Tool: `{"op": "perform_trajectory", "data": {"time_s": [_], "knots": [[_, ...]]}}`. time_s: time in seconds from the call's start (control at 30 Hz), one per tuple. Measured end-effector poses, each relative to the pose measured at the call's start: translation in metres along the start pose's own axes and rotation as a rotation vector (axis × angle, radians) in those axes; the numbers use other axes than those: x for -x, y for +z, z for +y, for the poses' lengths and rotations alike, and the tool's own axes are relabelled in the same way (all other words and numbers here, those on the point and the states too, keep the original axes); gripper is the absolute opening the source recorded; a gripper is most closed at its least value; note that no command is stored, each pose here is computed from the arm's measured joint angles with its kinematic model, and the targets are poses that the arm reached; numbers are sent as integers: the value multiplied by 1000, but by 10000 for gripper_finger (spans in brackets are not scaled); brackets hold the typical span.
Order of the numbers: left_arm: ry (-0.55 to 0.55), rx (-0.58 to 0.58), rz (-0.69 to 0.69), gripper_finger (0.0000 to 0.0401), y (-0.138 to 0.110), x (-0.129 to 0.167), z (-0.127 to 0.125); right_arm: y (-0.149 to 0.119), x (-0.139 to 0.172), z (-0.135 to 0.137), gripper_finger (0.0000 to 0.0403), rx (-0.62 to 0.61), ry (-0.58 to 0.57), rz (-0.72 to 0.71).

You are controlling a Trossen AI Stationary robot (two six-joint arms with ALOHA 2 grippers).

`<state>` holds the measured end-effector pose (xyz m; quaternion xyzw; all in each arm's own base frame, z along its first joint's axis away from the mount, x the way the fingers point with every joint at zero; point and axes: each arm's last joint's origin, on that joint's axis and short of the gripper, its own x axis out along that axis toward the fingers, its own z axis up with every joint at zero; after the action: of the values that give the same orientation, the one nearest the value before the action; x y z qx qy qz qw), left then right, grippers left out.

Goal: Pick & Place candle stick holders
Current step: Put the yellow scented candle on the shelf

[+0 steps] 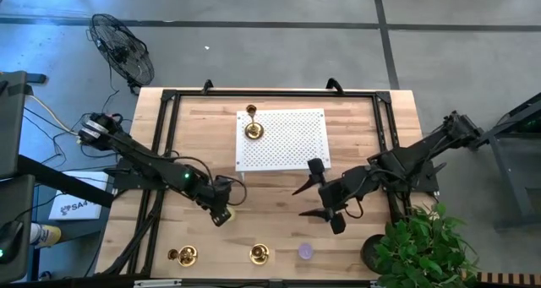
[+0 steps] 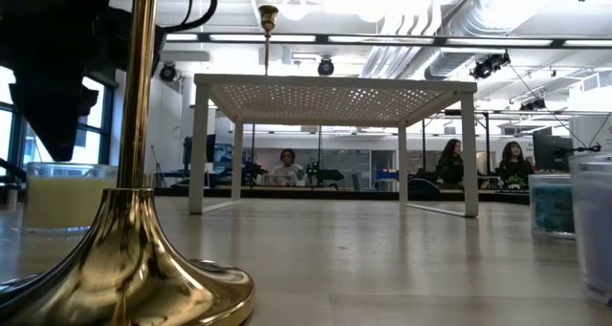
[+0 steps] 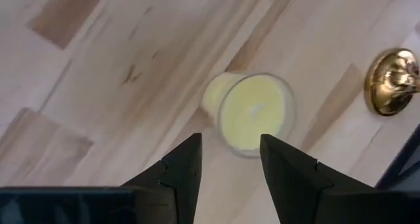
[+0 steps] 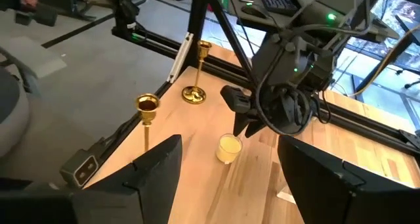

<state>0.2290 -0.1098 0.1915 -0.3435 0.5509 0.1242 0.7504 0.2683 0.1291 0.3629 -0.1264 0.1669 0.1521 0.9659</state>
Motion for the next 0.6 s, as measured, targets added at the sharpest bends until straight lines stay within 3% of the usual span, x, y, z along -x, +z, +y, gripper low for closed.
{"op": "perform_trajectory", "data": {"time_s": [0.47, 0.6], "knots": [[28, -2, 35, 150, 0, -17, -1, 0, 0, 2, 247, 3, -1, 1], [31, -3, 36, 119, 0, -17, 0, 0, 0, 2, 247, 0, -1, 1]]}}
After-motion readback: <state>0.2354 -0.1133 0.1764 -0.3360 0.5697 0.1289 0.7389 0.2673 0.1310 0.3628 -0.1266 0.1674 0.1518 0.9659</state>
